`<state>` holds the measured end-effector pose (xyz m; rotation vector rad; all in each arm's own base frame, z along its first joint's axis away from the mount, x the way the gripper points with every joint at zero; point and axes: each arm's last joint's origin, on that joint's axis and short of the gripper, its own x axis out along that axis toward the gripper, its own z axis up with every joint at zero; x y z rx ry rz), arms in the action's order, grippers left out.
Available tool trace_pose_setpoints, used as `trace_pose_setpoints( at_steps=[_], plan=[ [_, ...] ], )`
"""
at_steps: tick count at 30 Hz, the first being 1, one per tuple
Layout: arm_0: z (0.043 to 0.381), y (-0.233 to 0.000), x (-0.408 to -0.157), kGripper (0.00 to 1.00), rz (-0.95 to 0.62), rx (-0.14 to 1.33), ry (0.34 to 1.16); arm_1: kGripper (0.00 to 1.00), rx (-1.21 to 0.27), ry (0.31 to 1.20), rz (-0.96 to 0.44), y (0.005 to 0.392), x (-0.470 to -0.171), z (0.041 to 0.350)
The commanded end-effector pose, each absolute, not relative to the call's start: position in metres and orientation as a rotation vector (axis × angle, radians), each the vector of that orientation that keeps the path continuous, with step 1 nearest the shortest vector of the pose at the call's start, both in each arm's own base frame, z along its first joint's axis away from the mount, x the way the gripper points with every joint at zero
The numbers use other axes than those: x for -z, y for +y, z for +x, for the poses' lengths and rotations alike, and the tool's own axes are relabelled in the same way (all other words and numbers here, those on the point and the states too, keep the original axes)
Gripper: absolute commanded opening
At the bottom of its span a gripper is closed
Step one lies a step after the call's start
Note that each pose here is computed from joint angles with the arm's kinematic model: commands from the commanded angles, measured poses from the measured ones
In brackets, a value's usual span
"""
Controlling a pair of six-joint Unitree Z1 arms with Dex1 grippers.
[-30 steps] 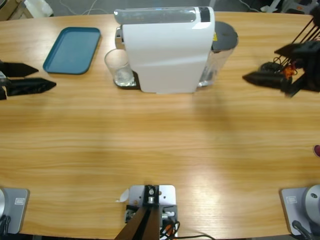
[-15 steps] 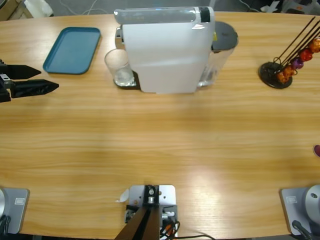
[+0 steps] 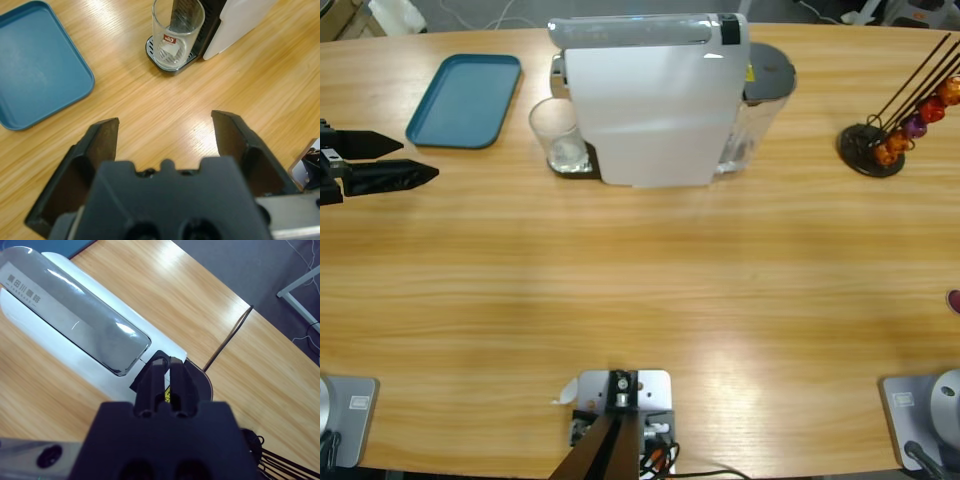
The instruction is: Pour coffee
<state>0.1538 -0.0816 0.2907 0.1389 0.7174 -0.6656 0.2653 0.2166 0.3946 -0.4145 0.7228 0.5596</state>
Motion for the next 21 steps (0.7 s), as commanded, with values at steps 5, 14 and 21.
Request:
trace_pose_setpoints(
  at_steps=[5, 14, 21],
  plan=[
    [0.1570, -0.0825, -0.2759, 0.807, 0.139, 0.659, 0.779, 0.000, -0.548, 0.831, -0.452, 0.2256, -0.3674, 0.2831],
    [0.1584, -0.0831, -0.2755, 0.807, 0.140, 0.660, 0.783, 0.000, -0.538, 0.839, -0.451, 0.2257, -0.3657, 0.2894],
    [0.1591, -0.0835, -0.2753, 0.807, 0.140, 0.662, 0.785, 0.000, -0.543, 0.854, -0.454, 0.2280, -0.3612, 0.2924]
  ],
)
